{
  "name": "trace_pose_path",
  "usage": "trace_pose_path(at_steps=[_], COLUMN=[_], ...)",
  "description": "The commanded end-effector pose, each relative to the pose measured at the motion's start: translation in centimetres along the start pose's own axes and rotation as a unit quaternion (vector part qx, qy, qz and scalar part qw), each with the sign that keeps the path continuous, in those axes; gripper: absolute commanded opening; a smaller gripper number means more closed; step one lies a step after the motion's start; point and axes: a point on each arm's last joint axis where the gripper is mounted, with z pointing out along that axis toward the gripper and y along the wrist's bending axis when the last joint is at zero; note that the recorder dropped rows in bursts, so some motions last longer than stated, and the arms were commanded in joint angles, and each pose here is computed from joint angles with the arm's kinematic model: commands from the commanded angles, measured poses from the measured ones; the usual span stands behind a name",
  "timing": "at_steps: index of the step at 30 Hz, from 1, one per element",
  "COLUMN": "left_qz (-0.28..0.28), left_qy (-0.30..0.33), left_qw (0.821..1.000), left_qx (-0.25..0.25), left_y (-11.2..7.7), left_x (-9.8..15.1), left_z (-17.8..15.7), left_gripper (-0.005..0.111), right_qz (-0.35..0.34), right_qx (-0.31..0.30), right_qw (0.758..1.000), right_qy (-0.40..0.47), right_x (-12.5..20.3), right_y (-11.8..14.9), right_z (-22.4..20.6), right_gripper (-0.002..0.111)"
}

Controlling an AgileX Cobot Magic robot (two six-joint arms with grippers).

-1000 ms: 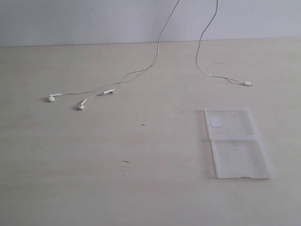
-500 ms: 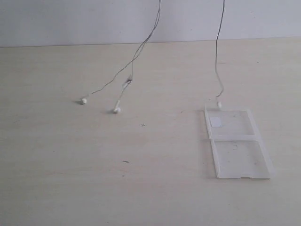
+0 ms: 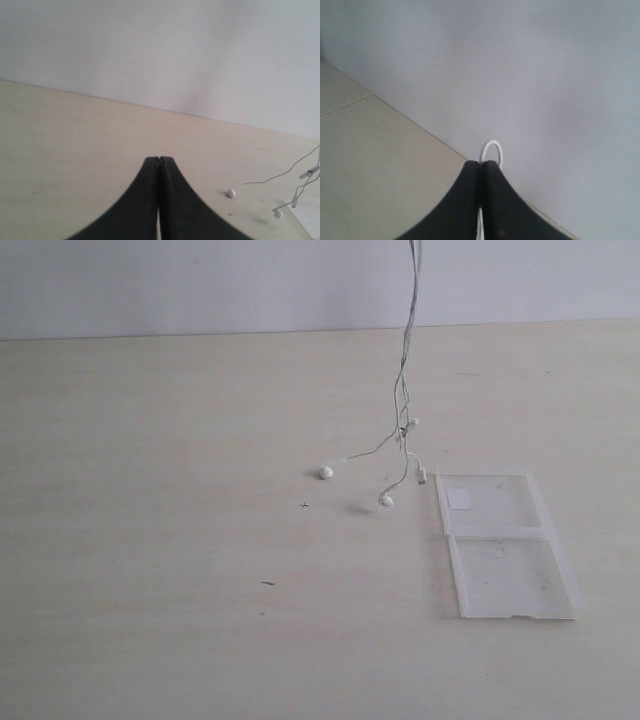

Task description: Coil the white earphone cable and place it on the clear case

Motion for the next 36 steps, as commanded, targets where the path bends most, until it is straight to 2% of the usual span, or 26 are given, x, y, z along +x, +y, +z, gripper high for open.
trace_pose_path(at_steps=[1, 7, 10, 16, 18, 19, 20, 21, 22, 24, 26, 27, 28, 29, 30, 31, 32, 33, 36], left_qz=[0.000, 0.001, -0.007, -0.003, -0.037, -0.108, -0.149, -0.150, -0.128, -0.105, -0.035, -0.020, 0.008, 0.029, 0.058, 0.063, 0.065, 0.064, 0.089], left_qy=[-0.005, -0.008, -0.064, -0.087, -0.140, -0.183, -0.199, -0.215, -0.224, -0.274, -0.330, -0.323, -0.287, -0.263, -0.218, -0.192, -0.147, -0.123, -0.052], left_qw=[1.000, 1.000, 0.998, 0.996, 0.989, 0.977, 0.968, 0.965, 0.966, 0.954, 0.927, 0.926, 0.936, 0.943, 0.952, 0.954, 0.954, 0.950, 0.920], left_qx=[-0.001, -0.002, -0.016, -0.022, -0.032, -0.029, -0.022, -0.010, 0.000, 0.057, 0.177, 0.196, 0.206, 0.205, 0.209, 0.220, 0.252, 0.279, 0.378], left_y=[0.0, 0.0, 0.3, 0.4, 0.7, 0.9, 0.9, 0.7, 0.3, -1.1, -4.3, -5.0, -5.9, -6.2, -6.5, -6.7, -7.0, -7.2, -8.0], left_x=[0.0, -0.1, -1.1, -1.5, -2.4, -3.1, -3.4, -4.0, -4.5, -6.7, -10.7, -11.8, -13.4, -14.0, -14.4, -14.4, -14.0, -13.5, -11.4], left_z=[-0.1, -0.1, -0.1, -0.2, -0.4, -0.7, -0.8, -1.0, -1.1, -1.9, -2.3, -1.8, -0.1, 1.3, 4.2, 5.9, 8.9, 10.5, 14.3], left_gripper=[0.000, 0.000, 0.000, 0.000, 0.000, 0.000, 0.000, 0.000, 0.000, 0.000, 0.000, 0.000, 0.000, 0.000, 0.000, 0.000, 0.001, 0.003, 0.017], right_qz=[0.001, 0.001, -0.002, -0.010, -0.014, -0.011, -0.007, 0.000, 0.000, -0.001, 0.002, 0.001, 0.001, 0.001, 0.003, 0.003, 0.003, 0.003, 0.001], right_qx=[-0.014, -0.031, -0.042, -0.051, -0.049, -0.047, -0.050, -0.059, -0.068, -0.095, -0.110, -0.111, -0.112, -0.113, -0.113, -0.113, -0.113, -0.113, -0.114], right_qw=[1.000, 0.999, 0.999, 0.999, 0.999, 0.998, 0.998, 0.997, 0.996, 0.993, 0.991, 0.991, 0.991, 0.991, 0.991, 0.991, 0.991, 0.991, 0.991], right_qy=[-0.004, -0.006, -0.007, -0.010, -0.016, -0.030, -0.038, -0.053, -0.059, -0.073, -0.075, -0.073, -0.070, -0.069, -0.068, -0.068, -0.068, -0.068, -0.066], right_x=[-0.2, -0.2, -0.2, -0.3, -0.4, -0.6, -0.8, -1.0, -1.2, -1.4, -1.4, -1.4, -1.4, -1.3, -1.3, -1.3, -1.3, -1.3, -1.3], right_y=[0.3, 0.6, 0.8, 1.0, 0.9, 0.9, 1.0, 1.1, 1.3, 1.7, 2.0, 2.0, 2.1, 2.1, 2.1, 2.1, 2.1, 2.1, 2.1], right_z=[-0.3, -0.3, -0.3, -0.4, -0.4, -0.4, -0.4, -0.4, -0.4, -0.5, -0.5, -0.5, -0.5, -0.5, -0.5, -0.5, -0.5, -0.5, -0.5], right_gripper=[0.000, 0.000, 0.000, 0.000, 0.000, 0.000, 0.000, 0.000, 0.000, 0.000, 0.000, 0.000, 0.000, 0.000, 0.000, 0.000, 0.000, 0.000, 0.000])
